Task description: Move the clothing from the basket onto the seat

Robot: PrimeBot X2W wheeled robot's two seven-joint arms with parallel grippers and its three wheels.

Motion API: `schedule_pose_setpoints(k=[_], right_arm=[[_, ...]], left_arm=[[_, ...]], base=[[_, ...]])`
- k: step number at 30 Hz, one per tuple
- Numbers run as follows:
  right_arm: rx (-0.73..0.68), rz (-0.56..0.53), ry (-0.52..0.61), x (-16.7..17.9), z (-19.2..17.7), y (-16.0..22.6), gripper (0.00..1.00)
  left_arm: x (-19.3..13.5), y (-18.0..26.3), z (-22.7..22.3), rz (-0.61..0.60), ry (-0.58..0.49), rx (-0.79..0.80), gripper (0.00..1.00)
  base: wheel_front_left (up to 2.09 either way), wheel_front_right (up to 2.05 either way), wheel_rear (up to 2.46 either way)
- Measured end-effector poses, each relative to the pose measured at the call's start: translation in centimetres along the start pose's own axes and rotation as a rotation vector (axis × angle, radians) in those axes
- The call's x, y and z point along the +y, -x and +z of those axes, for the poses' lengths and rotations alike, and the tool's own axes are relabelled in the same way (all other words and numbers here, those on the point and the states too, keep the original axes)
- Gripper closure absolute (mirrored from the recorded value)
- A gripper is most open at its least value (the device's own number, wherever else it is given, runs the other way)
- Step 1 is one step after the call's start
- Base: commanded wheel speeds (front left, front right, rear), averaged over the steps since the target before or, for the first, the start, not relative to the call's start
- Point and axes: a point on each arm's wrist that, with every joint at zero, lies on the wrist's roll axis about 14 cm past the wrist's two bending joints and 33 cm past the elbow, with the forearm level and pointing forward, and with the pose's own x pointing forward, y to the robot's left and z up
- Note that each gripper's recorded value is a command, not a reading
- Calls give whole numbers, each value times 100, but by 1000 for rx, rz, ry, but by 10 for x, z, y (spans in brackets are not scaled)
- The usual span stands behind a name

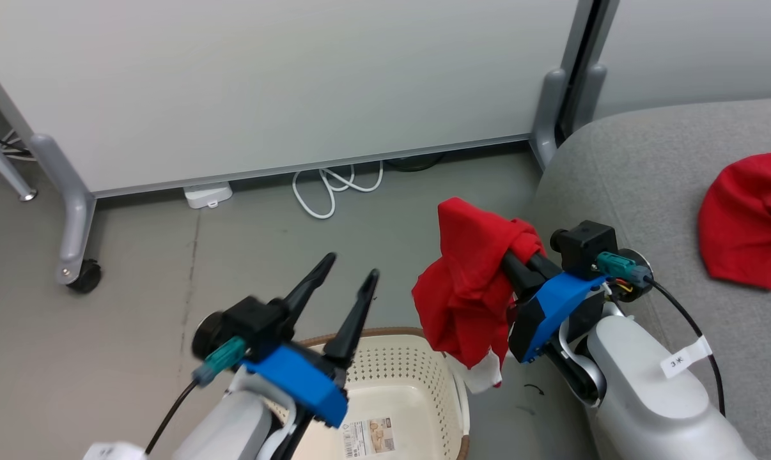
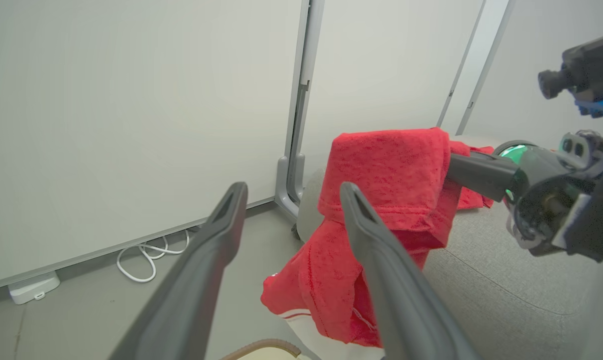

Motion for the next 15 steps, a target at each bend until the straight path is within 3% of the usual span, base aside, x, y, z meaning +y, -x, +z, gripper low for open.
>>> schedule_pose_setpoints(k=[15], right_arm=[[-11,-140,17,-39,2,48,100]], left_arm=[[21,40,-18,141,-9,-12,0]], base=[[0,0,0]])
